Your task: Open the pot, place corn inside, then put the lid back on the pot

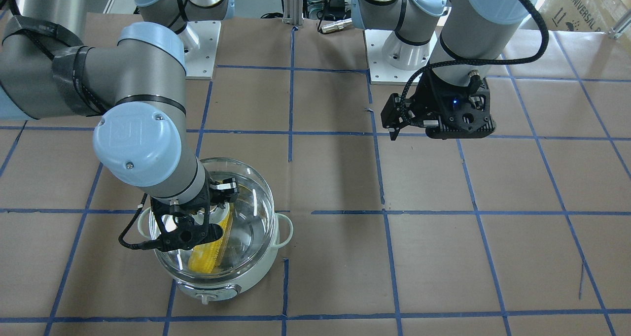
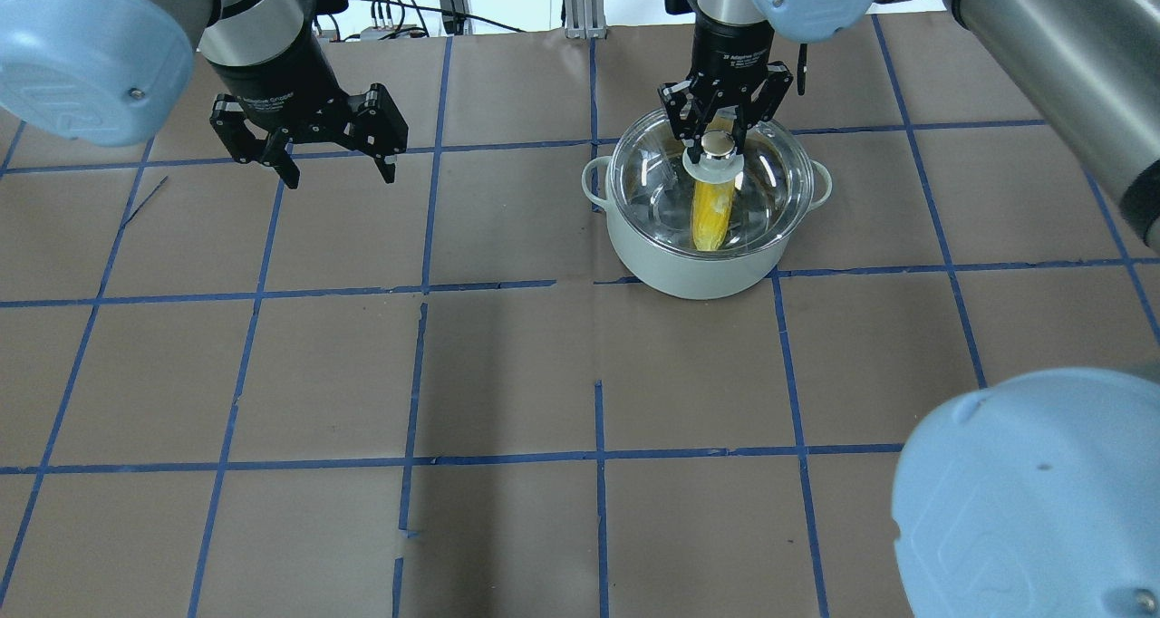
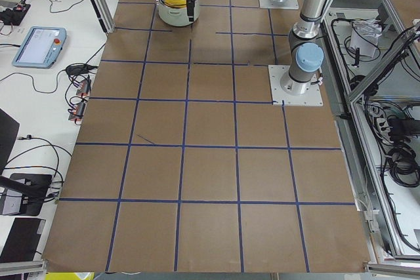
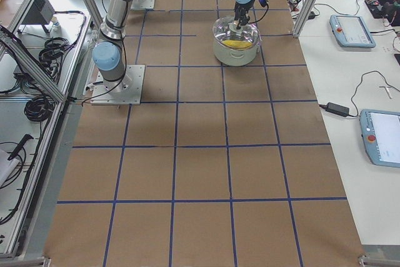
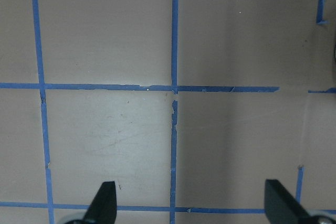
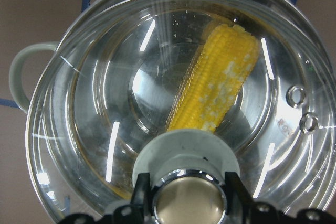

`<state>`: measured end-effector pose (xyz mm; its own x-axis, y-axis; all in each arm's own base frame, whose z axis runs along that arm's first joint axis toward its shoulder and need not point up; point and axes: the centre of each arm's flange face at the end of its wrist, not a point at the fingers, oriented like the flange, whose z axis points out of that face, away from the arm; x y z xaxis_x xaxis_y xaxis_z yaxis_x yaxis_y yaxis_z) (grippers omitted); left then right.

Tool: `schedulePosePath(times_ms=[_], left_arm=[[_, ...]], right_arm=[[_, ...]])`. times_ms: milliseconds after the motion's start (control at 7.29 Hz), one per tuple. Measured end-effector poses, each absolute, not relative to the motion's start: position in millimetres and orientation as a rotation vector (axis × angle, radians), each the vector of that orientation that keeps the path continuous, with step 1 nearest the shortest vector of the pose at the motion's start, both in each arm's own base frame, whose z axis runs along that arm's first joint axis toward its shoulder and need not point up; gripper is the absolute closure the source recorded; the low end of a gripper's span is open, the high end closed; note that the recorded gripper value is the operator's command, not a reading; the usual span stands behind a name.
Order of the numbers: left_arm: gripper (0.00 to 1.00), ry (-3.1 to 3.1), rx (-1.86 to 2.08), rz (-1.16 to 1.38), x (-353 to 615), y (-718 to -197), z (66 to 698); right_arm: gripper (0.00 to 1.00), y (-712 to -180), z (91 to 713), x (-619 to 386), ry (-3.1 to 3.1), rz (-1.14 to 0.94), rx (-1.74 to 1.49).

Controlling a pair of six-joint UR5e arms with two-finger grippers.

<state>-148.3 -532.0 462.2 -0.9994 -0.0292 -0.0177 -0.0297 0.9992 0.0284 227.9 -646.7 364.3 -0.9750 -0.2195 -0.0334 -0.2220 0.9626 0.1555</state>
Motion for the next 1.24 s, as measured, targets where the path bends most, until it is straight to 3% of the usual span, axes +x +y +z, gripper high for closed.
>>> schedulePosePath(times_ms=[549,824,961,1235], left_arm=[[0.00,3.124,-0.044,0.047,-148.8,-531.3,459.1],[0.00,3.124,-0.042,0.047,-148.9,-531.2,458.0],[0.00,3.124,-0.042,0.050,-149.0,-530.7,456.6],[0.00,3.125,-0.041,0.049,-149.2,-530.4,456.6]], right_arm=[[0.60,-649.1,360.0,227.8,3.097,0.249,-0.348],[0.34,-649.7,359.9,227.5,3.101,0.247,-0.345],[0.28,-650.3,359.8,227.3,3.105,0.240,-0.340],[0.27,-650.9,361.8,227.6,3.112,0.219,-0.320]])
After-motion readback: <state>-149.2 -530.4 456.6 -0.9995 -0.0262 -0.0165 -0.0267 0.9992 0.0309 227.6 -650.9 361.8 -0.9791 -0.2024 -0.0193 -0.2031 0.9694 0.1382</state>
